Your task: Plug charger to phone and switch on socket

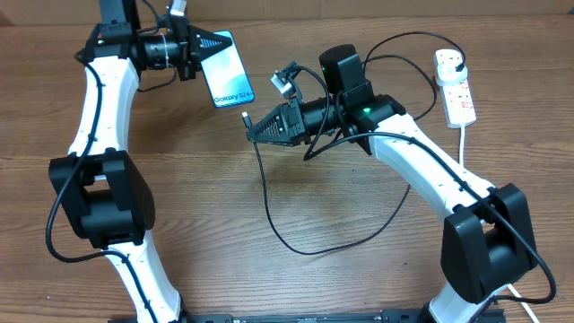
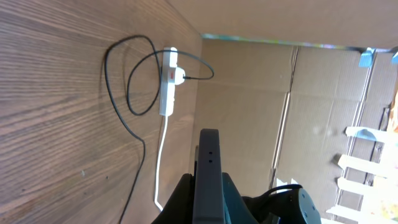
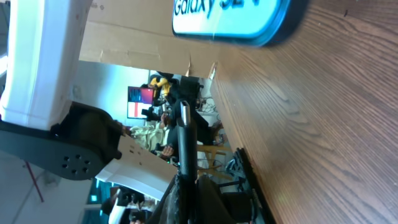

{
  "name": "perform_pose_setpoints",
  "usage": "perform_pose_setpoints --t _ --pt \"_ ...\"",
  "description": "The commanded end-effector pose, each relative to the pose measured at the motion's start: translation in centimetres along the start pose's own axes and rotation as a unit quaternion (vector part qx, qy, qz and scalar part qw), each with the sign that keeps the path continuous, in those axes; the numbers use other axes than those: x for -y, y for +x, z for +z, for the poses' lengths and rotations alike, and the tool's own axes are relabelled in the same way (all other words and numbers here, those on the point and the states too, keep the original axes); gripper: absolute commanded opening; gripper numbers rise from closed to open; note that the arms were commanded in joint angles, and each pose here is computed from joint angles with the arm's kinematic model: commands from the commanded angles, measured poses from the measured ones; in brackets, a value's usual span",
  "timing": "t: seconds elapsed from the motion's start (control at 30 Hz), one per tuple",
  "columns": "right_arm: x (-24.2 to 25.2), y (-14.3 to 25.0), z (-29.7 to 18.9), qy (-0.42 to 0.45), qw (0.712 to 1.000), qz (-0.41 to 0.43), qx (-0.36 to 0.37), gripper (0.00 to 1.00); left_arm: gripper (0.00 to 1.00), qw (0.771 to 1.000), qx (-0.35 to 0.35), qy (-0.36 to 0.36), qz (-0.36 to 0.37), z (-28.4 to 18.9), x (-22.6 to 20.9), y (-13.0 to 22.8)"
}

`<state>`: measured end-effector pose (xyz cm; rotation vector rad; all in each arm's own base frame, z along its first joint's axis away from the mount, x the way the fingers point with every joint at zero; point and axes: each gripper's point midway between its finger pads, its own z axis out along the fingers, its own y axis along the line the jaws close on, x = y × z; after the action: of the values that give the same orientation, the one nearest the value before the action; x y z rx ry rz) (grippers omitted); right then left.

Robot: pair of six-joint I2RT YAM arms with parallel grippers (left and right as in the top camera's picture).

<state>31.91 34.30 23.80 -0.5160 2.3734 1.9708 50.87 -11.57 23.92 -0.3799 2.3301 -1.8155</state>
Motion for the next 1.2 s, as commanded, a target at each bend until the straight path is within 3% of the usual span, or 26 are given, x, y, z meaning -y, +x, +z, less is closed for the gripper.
perform_pose_setpoints --t 0.0,1.17 --pt "-1.1 -0.1 0.0 -0.009 1.000 0.006 -0.003 0.04 0.05 0.999 -0.026 0.025 -0.004 0.5 1.4 0.9" --pt "-0.9 -1.0 0.2 -0.006 1.000 0.006 0.011 0.04 0.04 0.997 -0.046 0.053 0.016 0.5 2.5 1.5"
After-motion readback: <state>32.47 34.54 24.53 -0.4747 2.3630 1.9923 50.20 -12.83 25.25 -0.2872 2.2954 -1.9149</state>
